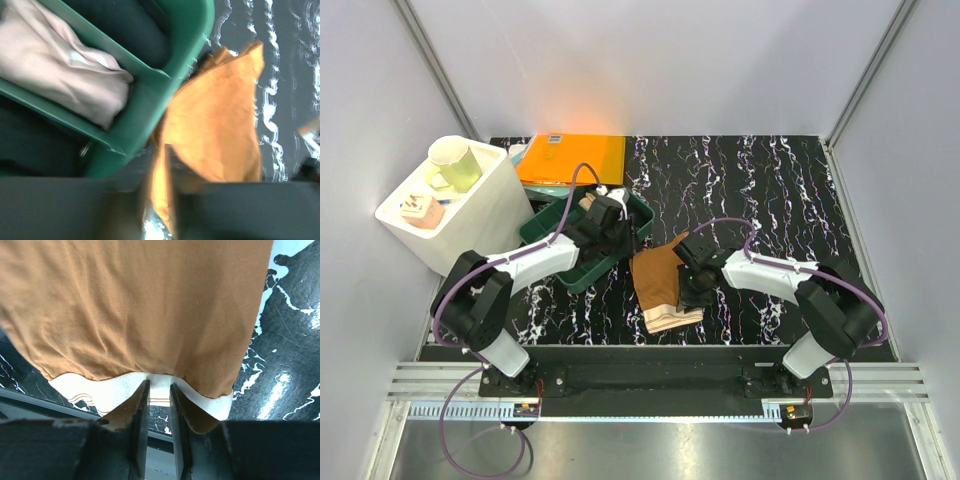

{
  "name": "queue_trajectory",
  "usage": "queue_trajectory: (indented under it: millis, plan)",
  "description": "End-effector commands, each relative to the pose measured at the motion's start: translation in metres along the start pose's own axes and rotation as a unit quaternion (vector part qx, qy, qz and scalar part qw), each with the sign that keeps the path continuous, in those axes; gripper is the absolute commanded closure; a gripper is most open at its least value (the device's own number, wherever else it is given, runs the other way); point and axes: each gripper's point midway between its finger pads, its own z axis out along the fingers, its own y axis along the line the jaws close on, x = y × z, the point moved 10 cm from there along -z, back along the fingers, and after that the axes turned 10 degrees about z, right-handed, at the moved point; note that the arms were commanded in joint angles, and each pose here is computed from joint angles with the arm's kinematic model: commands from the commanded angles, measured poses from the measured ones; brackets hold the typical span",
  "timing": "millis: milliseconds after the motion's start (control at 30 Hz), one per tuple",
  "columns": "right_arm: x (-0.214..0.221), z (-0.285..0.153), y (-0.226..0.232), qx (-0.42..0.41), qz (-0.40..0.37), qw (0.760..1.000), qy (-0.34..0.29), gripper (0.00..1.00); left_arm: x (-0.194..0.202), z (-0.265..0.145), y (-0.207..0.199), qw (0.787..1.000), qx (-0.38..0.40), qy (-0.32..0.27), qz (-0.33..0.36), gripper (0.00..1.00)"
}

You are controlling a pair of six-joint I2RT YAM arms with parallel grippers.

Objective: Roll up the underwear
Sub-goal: Fold the underwear at the center of the board.

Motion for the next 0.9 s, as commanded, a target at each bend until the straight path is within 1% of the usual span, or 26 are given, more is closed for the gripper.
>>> queue_trajectory:
  millis: [0, 33, 67, 133, 167, 200, 233, 333, 400, 433, 567, 700, 733, 800, 867]
  plan:
    - [-0.002, 0.006, -0.006, 0.021, 0.001, 1.0, -0.018, 0.69, -0.021, -0.024, -0.014, 0.999, 0.036, -0.035, -0.003, 0.47]
    - [-0.002, 0.004, -0.004, 0.015, 0.0, 1.0, -0.018, 0.67, -0.019, -0.028, -0.017, 0.999, 0.039, -0.033, -0.005, 0.4]
    - [-0.003, -0.002, -0.002, 0.003, -0.003, 1.0, -0.023, 0.62, -0.022, -0.038, -0.021, 0.998, 0.045, -0.044, -0.005, 0.29]
    - [-0.003, -0.015, 0.003, -0.02, -0.006, 0.999, -0.031, 0.57, -0.02, -0.054, -0.026, 0.998, 0.043, -0.053, -0.008, 0.24]
    - [-0.004, -0.021, 0.005, -0.027, -0.008, 0.999, -0.034, 0.51, -0.017, -0.059, -0.027, 0.998, 0.036, -0.053, -0.01, 0.23]
    - [-0.004, -0.027, 0.006, -0.034, -0.011, 0.999, -0.038, 0.48, -0.011, -0.062, -0.028, 0.998, 0.037, -0.052, -0.018, 0.23]
    - [-0.005, -0.038, 0.008, -0.045, -0.013, 0.998, -0.052, 0.46, -0.01, -0.072, -0.035, 0.997, 0.048, -0.063, -0.016, 0.23]
    - [-0.005, -0.059, 0.008, -0.059, -0.025, 0.995, -0.074, 0.39, 0.004, -0.084, -0.047, 0.996, 0.067, -0.058, -0.019, 0.24]
    - [-0.006, -0.065, 0.004, -0.05, -0.026, 0.995, -0.083, 0.36, 0.016, -0.086, -0.051, 0.996, 0.071, -0.045, -0.024, 0.25]
    - [-0.007, -0.067, 0.001, -0.047, -0.027, 0.994, -0.09, 0.35, 0.021, -0.089, -0.056, 0.996, 0.07, -0.048, -0.022, 0.25]
    - [-0.01, -0.054, -0.018, -0.017, -0.016, 0.997, -0.08, 0.31, 0.045, -0.084, -0.059, 0.997, 0.059, -0.027, -0.043, 0.26]
    - [-0.011, -0.041, -0.026, -0.005, -0.015, 0.997, -0.069, 0.3, 0.067, -0.078, -0.06, 0.997, 0.046, -0.006, -0.058, 0.29]
    - [-0.012, -0.036, -0.029, 0.0, -0.013, 0.998, -0.067, 0.3, 0.069, -0.077, -0.06, 0.997, 0.046, -0.007, -0.061, 0.32]
    - [-0.012, -0.031, -0.032, 0.002, -0.012, 0.998, -0.064, 0.3, 0.077, -0.073, -0.059, 0.997, 0.041, 0.003, -0.067, 0.35]
    - [-0.013, -0.025, -0.035, 0.003, -0.009, 0.998, -0.061, 0.32, 0.08, -0.07, -0.059, 0.997, 0.041, 0.003, -0.071, 0.42]
